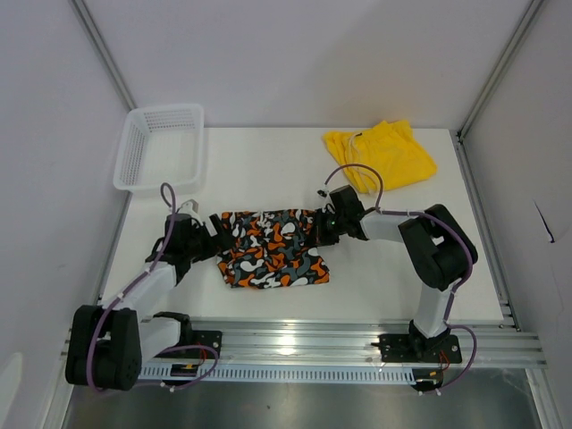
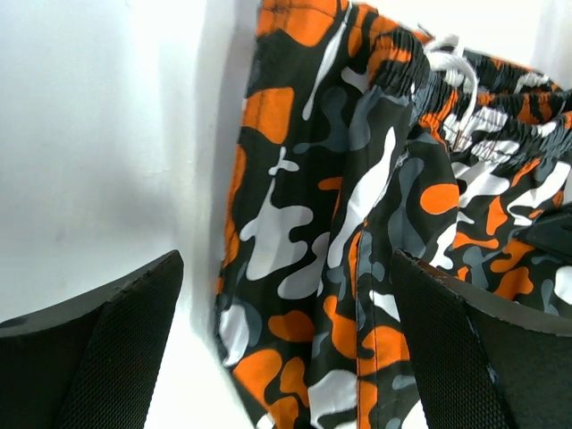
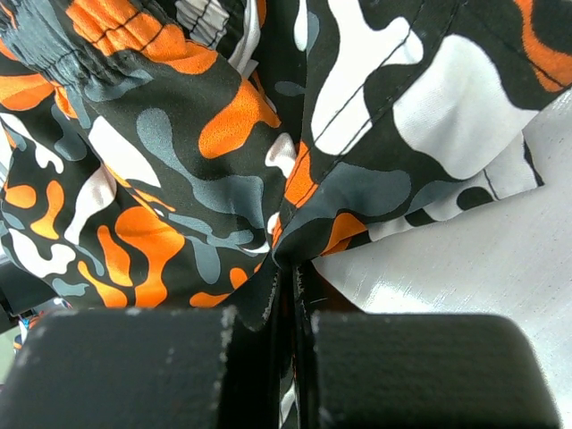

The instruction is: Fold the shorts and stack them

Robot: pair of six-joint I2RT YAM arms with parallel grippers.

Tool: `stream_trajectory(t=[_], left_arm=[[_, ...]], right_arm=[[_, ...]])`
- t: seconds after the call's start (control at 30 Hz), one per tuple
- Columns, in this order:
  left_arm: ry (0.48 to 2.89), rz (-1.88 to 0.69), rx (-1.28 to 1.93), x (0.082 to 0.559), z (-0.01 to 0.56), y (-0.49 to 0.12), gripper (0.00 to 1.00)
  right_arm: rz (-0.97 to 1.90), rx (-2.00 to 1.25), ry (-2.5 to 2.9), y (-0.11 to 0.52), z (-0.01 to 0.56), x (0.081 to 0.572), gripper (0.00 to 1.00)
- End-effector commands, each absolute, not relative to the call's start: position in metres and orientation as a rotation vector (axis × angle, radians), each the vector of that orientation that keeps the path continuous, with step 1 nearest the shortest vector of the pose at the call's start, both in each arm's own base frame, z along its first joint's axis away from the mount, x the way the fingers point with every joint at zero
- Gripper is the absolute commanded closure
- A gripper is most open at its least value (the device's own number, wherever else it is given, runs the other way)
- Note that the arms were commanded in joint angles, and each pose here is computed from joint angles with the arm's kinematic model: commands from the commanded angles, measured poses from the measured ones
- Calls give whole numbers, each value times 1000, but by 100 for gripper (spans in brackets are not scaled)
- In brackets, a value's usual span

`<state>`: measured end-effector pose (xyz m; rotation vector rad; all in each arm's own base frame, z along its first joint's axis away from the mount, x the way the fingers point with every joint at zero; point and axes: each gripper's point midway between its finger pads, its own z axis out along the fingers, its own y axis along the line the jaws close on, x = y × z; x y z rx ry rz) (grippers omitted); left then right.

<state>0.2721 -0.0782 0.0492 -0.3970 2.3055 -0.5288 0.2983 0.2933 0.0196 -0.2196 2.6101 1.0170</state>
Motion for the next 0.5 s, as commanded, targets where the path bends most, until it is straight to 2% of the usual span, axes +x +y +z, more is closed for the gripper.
stream_trajectory(t=[0.0, 0.37, 0.43, 0.47], left_arm=[[2296, -647, -367, 281, 49, -93, 1], [2387, -770, -370, 280, 23, -111, 1], [2362, -785, -351, 281, 29, -112, 4], [2354, -798, -339, 281, 31, -114, 8]], right_arm=[[975, -238, 2658, 286, 6, 295, 100], [1005, -249, 2632, 290, 18, 297, 100], [1004, -248, 2631, 290, 19, 298, 100], [1006, -247, 2631, 290, 19, 297, 100]])
